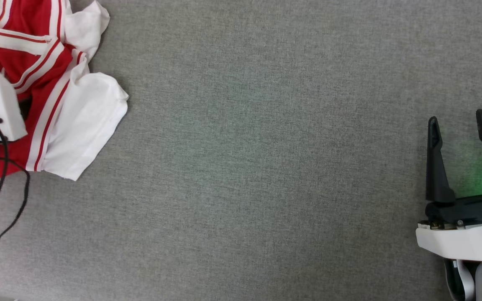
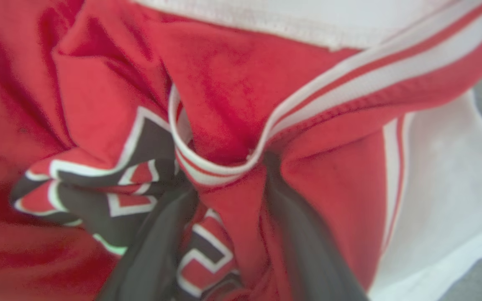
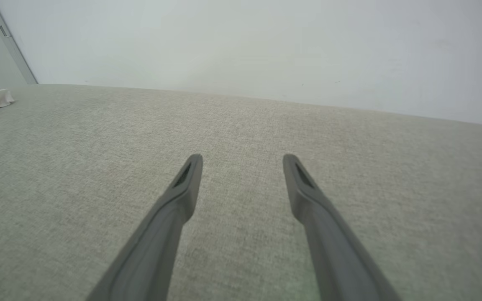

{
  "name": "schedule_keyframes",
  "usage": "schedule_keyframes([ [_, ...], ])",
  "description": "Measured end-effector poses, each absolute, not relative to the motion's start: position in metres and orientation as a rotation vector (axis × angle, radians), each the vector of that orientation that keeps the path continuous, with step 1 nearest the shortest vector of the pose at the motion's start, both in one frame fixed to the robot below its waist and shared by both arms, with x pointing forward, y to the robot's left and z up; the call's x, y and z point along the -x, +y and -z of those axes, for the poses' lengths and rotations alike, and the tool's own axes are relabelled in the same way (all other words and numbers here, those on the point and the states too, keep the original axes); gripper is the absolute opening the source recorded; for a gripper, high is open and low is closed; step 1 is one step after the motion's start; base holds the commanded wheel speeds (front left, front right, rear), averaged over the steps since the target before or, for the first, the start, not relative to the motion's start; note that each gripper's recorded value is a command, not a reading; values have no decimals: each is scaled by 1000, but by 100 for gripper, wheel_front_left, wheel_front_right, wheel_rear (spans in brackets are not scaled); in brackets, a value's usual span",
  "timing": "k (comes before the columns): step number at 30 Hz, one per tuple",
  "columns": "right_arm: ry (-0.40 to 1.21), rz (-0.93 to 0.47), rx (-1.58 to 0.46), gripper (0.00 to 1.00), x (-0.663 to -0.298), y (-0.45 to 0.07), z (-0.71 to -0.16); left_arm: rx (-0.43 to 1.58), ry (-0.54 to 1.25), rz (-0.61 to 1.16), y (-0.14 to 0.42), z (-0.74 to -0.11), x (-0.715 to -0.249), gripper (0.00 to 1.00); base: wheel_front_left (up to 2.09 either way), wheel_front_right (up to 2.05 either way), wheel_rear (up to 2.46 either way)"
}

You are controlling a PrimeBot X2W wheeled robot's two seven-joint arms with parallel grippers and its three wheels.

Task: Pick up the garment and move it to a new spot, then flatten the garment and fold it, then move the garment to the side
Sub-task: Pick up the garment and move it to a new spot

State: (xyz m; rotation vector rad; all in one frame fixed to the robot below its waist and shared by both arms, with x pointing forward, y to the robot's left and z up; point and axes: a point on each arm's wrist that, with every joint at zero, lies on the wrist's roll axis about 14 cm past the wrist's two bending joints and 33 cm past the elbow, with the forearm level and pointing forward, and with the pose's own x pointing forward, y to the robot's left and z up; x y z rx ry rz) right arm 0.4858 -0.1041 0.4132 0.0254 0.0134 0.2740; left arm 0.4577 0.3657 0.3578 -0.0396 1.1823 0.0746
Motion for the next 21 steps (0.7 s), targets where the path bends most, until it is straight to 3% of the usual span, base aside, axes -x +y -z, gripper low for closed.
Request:
schedule_keyframes([
  [6, -10, -286, -39, 100, -481, -99, -428, -3, 1098, -66, 368, -389, -466, 0, 0, 0, 0],
  [13, -67, -295, -66, 100, -471, -96, -461, -131, 871, -65, 383, -487, -492, 0, 0, 0, 0],
  [21, -112, -282, -106, 100, -454, -101, -491, -275, 656, 38, 351, -579, -502, 0, 0, 0, 0],
])
